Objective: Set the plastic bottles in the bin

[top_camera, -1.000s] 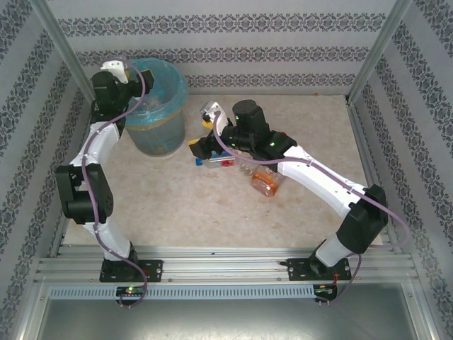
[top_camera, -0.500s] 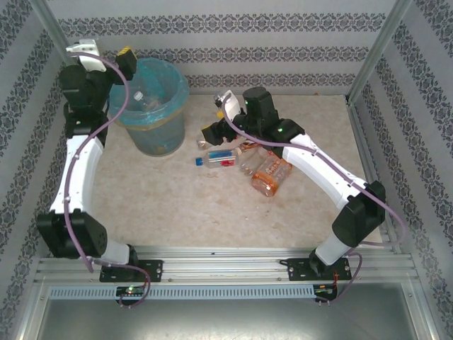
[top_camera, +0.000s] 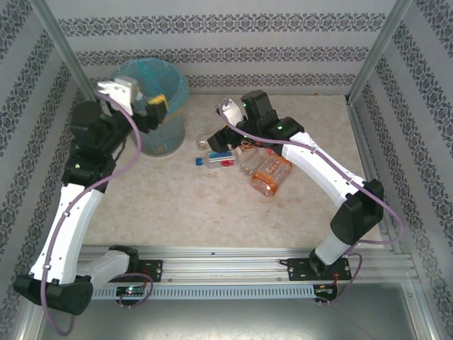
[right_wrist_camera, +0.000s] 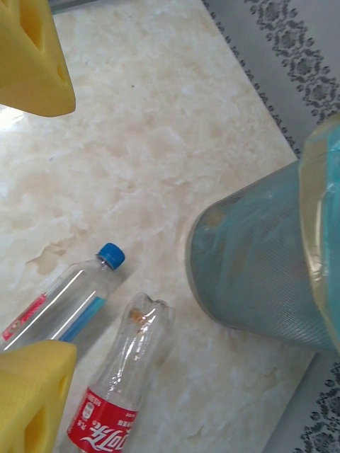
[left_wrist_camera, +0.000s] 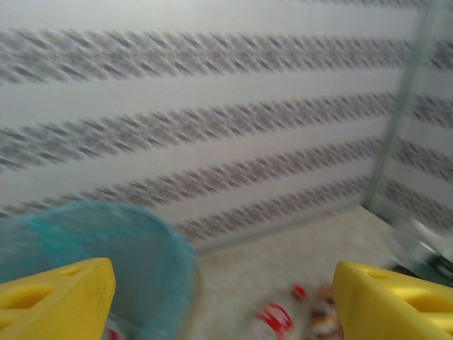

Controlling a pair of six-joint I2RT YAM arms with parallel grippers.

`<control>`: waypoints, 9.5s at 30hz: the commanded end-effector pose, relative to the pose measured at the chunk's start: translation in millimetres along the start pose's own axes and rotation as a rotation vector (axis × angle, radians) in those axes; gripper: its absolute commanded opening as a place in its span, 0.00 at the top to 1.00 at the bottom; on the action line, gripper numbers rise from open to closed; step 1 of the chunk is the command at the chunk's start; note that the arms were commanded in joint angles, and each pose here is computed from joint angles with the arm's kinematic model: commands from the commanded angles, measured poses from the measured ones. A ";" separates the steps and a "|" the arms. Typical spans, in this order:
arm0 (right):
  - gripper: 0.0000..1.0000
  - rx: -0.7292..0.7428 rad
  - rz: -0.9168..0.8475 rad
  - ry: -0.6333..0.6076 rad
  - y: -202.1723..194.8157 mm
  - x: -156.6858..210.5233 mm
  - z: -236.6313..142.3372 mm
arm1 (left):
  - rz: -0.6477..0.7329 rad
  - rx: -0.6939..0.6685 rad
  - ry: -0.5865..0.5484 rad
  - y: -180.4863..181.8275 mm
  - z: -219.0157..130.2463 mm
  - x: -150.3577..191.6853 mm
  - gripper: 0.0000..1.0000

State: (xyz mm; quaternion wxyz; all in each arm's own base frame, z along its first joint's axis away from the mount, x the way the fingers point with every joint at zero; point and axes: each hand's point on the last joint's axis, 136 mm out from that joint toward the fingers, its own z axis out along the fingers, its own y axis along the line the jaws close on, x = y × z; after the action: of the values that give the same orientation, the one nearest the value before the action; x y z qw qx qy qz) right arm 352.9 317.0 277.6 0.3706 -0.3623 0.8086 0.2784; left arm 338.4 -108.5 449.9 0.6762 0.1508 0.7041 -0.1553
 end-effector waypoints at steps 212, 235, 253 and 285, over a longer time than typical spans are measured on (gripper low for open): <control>0.08 -0.002 -0.239 -0.621 51.4 -75.0 -155.8 | -0.090 0.598 -0.288 -126.0 -17.6 -41.2 0.66; 0.10 0.059 -0.221 -0.550 30.6 -59.7 -132.3 | -0.098 -0.352 0.044 160.3 109.4 30.6 0.70; 0.10 0.091 -0.215 -0.529 24.8 -53.3 -130.8 | -0.267 -0.233 0.194 182.2 167.5 113.5 0.12; 0.20 0.277 0.413 -0.273 -89.8 -40.6 -54.1 | -0.218 -0.090 -0.094 141.8 92.0 -26.9 0.22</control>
State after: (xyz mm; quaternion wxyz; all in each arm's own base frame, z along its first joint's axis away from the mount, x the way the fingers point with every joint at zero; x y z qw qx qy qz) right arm 402.9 258.3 346.2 0.5082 -0.1903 0.7890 0.2881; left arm 512.7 -4.0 414.3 0.6473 -0.0167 0.7341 -0.2044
